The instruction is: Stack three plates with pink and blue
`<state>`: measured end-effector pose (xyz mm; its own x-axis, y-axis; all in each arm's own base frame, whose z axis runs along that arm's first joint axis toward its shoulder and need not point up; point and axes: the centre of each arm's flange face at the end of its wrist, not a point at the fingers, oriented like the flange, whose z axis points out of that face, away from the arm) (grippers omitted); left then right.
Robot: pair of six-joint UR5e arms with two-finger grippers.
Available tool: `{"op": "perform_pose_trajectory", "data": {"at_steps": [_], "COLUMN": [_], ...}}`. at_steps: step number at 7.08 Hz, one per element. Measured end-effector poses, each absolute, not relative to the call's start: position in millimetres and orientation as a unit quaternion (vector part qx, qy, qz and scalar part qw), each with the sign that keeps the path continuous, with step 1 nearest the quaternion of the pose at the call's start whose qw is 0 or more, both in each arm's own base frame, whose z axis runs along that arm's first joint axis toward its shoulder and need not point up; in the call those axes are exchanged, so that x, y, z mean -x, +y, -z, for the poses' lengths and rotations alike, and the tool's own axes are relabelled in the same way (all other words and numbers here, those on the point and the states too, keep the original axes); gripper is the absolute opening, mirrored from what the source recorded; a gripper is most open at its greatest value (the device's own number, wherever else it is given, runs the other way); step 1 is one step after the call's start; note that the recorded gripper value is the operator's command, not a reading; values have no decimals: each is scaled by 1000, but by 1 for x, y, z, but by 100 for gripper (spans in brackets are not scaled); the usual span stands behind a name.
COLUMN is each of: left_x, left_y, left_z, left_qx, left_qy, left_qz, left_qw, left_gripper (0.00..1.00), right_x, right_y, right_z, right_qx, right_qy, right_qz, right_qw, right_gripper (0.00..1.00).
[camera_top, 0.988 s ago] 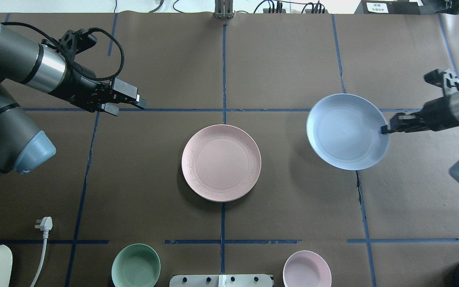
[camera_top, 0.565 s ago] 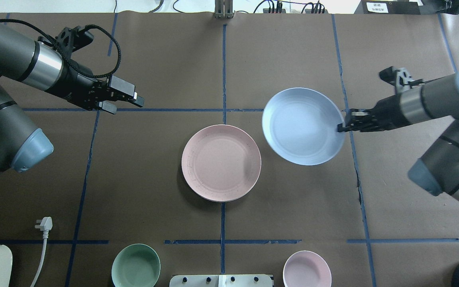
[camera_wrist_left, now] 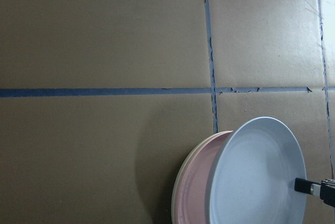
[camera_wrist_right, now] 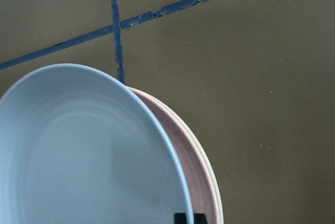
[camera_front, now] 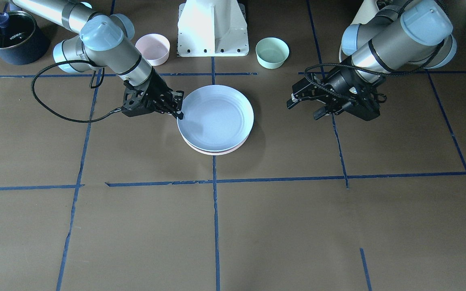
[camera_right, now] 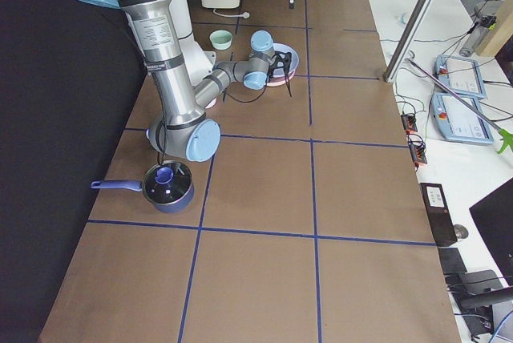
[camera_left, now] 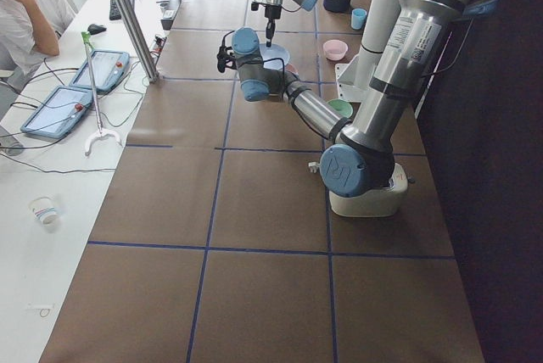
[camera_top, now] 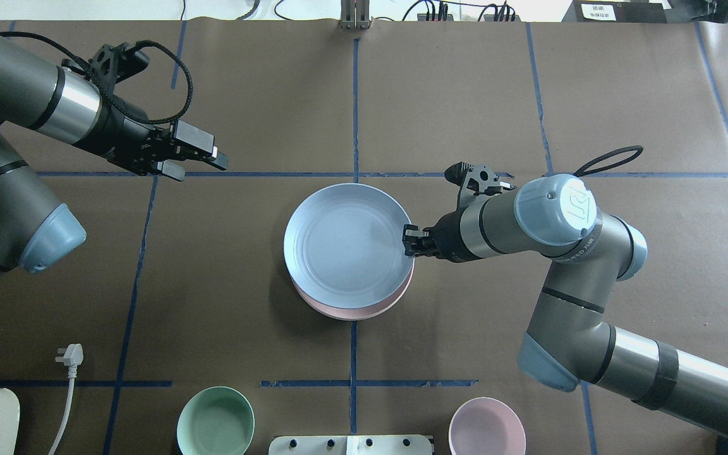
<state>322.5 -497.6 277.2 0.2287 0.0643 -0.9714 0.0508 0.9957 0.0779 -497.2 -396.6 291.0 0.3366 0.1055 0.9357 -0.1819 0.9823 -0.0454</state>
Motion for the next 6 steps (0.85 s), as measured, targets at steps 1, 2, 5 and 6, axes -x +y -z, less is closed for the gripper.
{"op": "perform_pose_trajectory", "data": {"at_steps": [1,2,5,6], "left_x": [-323,-323,-290,-256], "left_y": [-498,-500,-528,-544], "left_z": [-279,-281,-350,-398], "left_qx": [-46,-46,-71,-102], "left_qy": [620,619,580,547], "left_qz": [-4,-3,-4,-25], "left_qw": [783,784,812,830], "left_gripper": [100,100,100,100], "right_x": [499,491,348,275], "right_y": [-394,-398,-455,-474], "right_z": [-290,-289,-373,-421], "right_qx": [-39,-44,-46,-57], "right_qy": [-569,-570,-536,-515], "right_qz": [-89,-92,-99,-72], "right_qw": [817,815,837,852], "right_gripper": [100,100,100,100]}}
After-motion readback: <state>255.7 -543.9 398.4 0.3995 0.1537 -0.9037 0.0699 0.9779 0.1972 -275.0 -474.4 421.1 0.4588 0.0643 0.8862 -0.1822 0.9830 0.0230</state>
